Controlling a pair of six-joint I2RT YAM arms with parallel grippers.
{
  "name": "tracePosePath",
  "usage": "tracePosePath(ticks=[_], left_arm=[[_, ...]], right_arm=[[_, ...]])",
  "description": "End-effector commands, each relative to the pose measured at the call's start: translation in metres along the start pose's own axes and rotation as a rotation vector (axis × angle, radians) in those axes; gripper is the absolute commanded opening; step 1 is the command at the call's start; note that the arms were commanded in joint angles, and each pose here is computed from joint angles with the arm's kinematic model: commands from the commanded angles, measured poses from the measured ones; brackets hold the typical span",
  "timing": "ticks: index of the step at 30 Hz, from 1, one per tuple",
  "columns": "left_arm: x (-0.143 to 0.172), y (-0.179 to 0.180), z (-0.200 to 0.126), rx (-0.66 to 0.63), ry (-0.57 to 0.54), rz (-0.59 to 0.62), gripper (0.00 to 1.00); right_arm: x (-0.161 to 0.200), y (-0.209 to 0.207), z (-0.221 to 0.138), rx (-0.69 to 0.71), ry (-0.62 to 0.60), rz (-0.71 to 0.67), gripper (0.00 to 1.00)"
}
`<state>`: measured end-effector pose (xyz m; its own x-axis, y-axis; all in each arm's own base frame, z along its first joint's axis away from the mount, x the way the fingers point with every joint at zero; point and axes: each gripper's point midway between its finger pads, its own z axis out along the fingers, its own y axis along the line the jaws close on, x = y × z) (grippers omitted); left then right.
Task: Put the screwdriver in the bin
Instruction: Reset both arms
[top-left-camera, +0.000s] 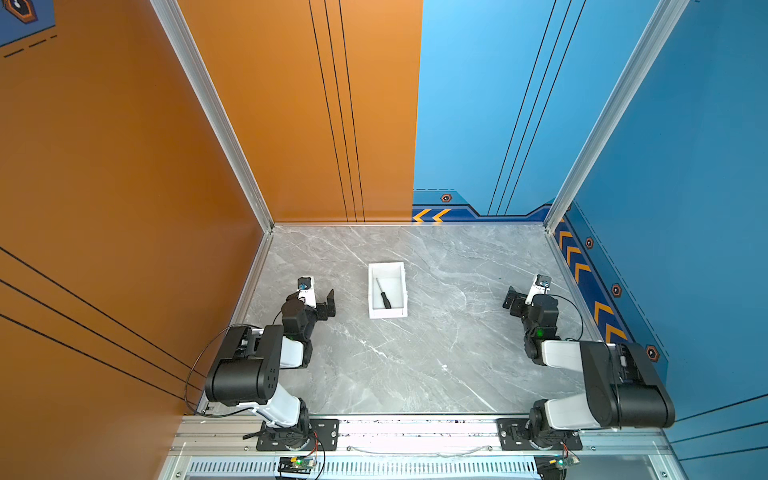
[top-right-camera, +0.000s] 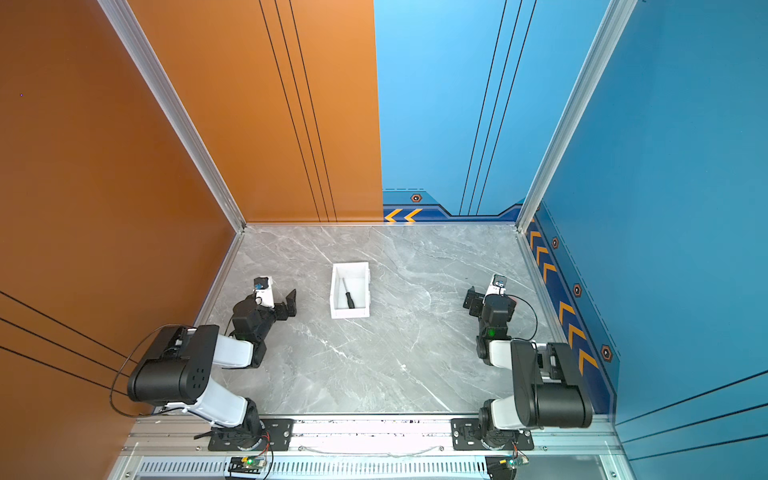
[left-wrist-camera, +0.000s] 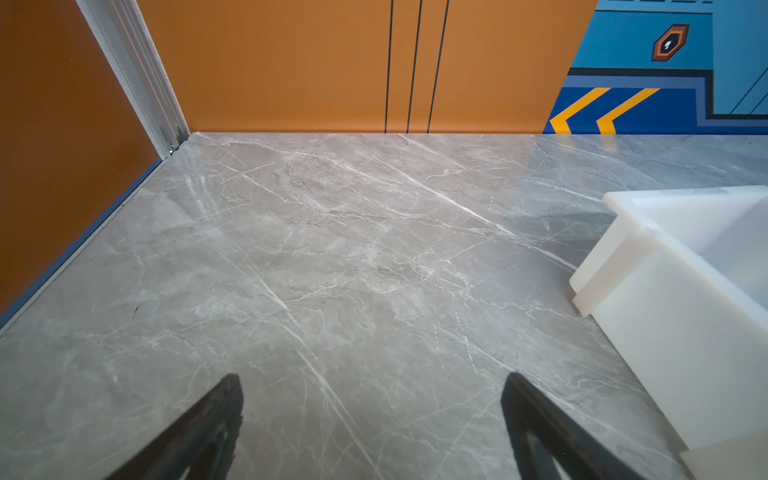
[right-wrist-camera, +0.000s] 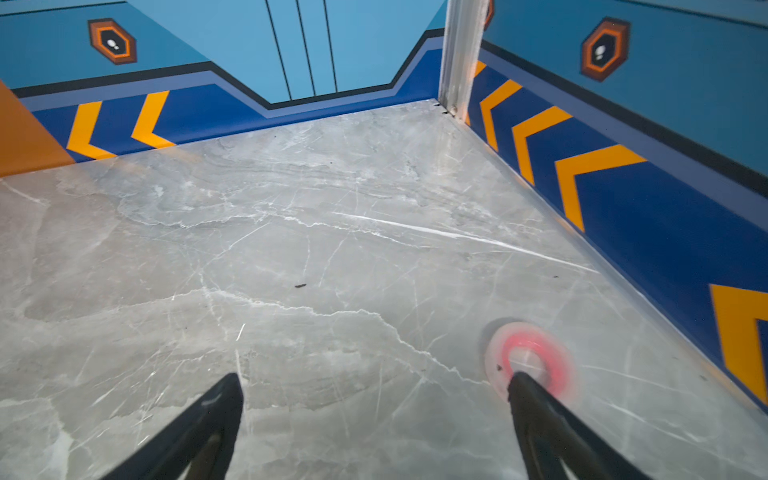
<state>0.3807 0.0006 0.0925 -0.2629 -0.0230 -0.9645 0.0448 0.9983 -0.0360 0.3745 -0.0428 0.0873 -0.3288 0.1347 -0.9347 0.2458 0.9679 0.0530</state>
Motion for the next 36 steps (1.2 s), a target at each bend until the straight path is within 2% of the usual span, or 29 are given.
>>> tracePosePath(ticks=[1,4,8,11,16,36], left_arm=[[-0.007,-0.013,-0.007,0.066,-0.049,0.041,0.98],[-0.008,-0.012,-0.010,0.064,-0.071,0.038,0.98],[-0.008,-0.003,-0.006,0.050,-0.062,-0.003,0.98],[-0.005,0.008,0.002,0.019,-0.014,-0.048,0.98],[-0.004,0.004,0.010,0.018,0.032,-0.021,0.98],[-0.004,0.000,0.011,0.034,0.033,-0.014,0.98]], right_arm=[[-0.012,0.022,0.001,-0.105,-0.093,-0.016,1.00],[-0.008,0.030,0.011,-0.126,-0.012,-0.053,1.00],[-0.009,0.032,0.011,-0.100,-0.017,-0.078,1.00],[-0.008,0.032,0.010,-0.099,-0.016,-0.080,1.00],[-0.008,0.032,0.010,-0.096,-0.017,-0.083,1.00],[-0.008,0.032,0.011,-0.101,-0.015,-0.082,1.00]])
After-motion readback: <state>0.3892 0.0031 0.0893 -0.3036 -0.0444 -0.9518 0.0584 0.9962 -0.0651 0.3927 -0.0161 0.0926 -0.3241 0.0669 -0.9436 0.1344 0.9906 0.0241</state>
